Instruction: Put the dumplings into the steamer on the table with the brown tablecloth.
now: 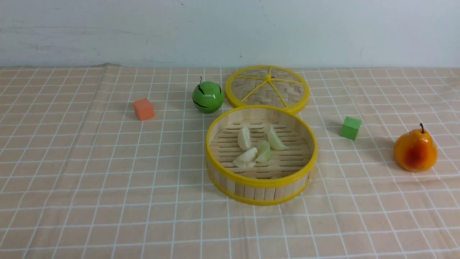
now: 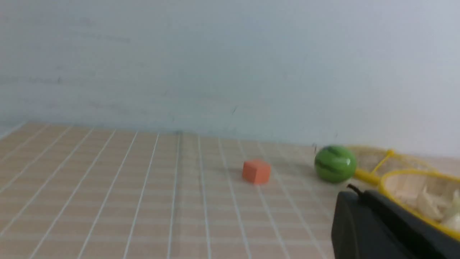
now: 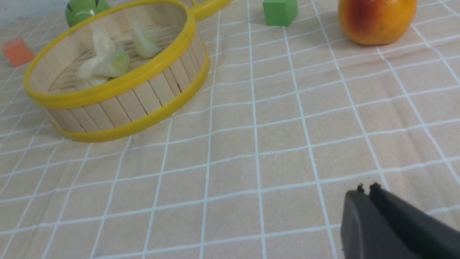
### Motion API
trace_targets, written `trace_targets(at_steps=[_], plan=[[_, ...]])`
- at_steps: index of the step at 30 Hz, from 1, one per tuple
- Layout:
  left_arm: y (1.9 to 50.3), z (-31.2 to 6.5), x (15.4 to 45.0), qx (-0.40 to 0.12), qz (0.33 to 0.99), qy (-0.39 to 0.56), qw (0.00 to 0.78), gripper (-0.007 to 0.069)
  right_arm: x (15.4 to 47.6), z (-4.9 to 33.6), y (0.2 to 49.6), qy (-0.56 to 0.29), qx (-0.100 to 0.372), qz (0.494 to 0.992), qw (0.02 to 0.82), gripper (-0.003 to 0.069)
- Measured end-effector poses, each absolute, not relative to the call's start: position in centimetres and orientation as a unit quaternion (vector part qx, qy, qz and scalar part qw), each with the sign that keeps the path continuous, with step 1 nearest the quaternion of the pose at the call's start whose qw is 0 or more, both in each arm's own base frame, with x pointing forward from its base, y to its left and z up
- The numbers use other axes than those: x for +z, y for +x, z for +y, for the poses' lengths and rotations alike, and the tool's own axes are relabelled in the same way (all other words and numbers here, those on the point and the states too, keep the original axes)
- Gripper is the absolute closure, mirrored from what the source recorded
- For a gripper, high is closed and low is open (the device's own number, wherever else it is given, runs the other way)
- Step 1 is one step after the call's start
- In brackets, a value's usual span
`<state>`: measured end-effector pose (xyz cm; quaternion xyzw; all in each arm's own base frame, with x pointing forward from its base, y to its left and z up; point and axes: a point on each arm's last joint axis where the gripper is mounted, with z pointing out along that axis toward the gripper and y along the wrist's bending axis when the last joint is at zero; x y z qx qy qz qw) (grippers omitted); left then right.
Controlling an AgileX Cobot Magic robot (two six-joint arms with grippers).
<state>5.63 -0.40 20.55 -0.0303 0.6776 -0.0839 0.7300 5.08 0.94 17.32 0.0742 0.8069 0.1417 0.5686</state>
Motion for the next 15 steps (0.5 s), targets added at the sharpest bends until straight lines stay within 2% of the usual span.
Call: trace_targets(at_steps=[4,8,15], plan=[[5.6,-0.1,18.9,-0.082,0.737,-0.064,0.668,0.0639,17.3,0.9,5.1,0.074,0.142,0.807,0.569,0.0622],[5.4,-0.3,17.5,-0.078,0.789,-0.053,0.607,0.0639,17.3,0.9,5.1,0.074,0.142,0.807,0.569,0.0616],[5.2,-0.7,16.9,-0.072,0.811,-0.017,0.580,0.0639,17.3,0.9,5.1,0.074,0.142,0.807,0.569,0.0604]])
